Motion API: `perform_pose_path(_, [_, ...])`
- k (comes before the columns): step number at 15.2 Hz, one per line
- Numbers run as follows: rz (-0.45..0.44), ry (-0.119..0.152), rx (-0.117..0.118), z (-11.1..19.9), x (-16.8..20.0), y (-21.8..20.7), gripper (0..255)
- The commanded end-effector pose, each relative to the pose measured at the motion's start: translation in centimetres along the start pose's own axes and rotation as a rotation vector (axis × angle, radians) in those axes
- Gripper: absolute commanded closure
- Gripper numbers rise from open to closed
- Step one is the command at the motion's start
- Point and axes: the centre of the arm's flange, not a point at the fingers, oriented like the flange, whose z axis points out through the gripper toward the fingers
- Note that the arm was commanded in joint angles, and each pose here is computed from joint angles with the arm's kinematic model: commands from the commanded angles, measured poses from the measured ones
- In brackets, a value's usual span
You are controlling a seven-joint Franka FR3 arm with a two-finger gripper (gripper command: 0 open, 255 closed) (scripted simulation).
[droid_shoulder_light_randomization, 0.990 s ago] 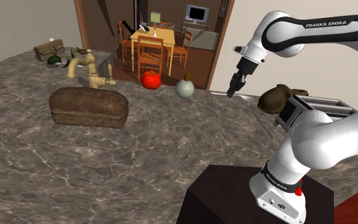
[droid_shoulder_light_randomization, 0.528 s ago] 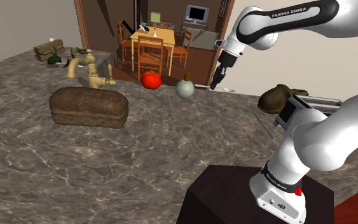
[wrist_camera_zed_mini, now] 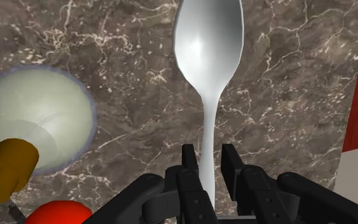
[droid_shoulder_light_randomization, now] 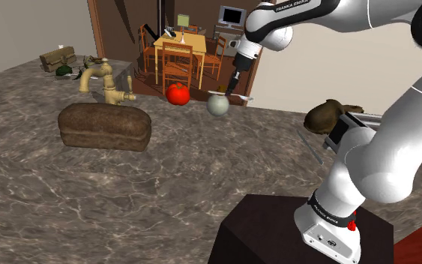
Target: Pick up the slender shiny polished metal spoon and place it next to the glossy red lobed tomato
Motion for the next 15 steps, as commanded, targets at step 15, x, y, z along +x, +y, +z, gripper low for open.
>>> perform_pose_path(15, [0.000, 0.000, 0.000, 5.9, 8.3, 4.8, 255])
